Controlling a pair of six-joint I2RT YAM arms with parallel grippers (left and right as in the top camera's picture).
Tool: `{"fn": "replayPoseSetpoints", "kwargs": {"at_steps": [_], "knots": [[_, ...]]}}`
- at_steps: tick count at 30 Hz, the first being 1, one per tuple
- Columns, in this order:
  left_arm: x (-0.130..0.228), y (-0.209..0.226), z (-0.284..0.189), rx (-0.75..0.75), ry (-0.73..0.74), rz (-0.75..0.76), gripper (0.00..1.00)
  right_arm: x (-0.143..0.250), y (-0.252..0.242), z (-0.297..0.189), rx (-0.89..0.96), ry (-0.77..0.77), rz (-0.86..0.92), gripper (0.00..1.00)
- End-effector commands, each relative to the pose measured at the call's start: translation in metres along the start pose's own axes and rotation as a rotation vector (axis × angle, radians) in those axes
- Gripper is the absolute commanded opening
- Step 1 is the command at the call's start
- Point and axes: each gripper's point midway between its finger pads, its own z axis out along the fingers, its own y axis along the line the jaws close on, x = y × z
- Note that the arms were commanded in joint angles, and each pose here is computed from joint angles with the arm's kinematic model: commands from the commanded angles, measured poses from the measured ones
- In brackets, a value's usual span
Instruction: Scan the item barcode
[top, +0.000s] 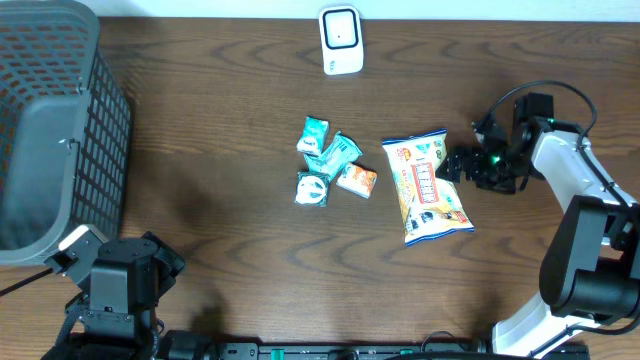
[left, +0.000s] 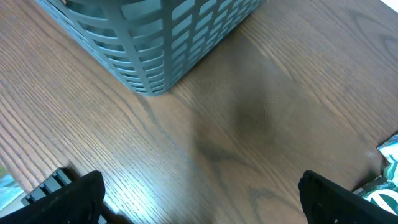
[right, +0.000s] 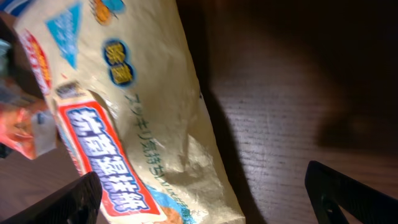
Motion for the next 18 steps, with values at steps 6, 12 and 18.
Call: {"fn": "replayPoseSetpoints", "kwargs": {"at_steps": [6, 12, 18], "knots": [[-0.002, 0.004, 0.0, -0.017, -0.012, -0.018, 0.98, 0.01, 0.007, 0.011, -0.019, 0.026, -0.032, 0.99], [-0.002, 0.004, 0.0, -0.017, -0.012, -0.017, 0.98, 0.011, 0.012, 0.013, -0.02, 0.032, -0.046, 0.99], [-0.002, 0.004, 0.0, -0.017, -0.012, -0.018, 0.98, 0.012, 0.016, 0.015, -0.02, 0.037, -0.059, 0.99]]}}
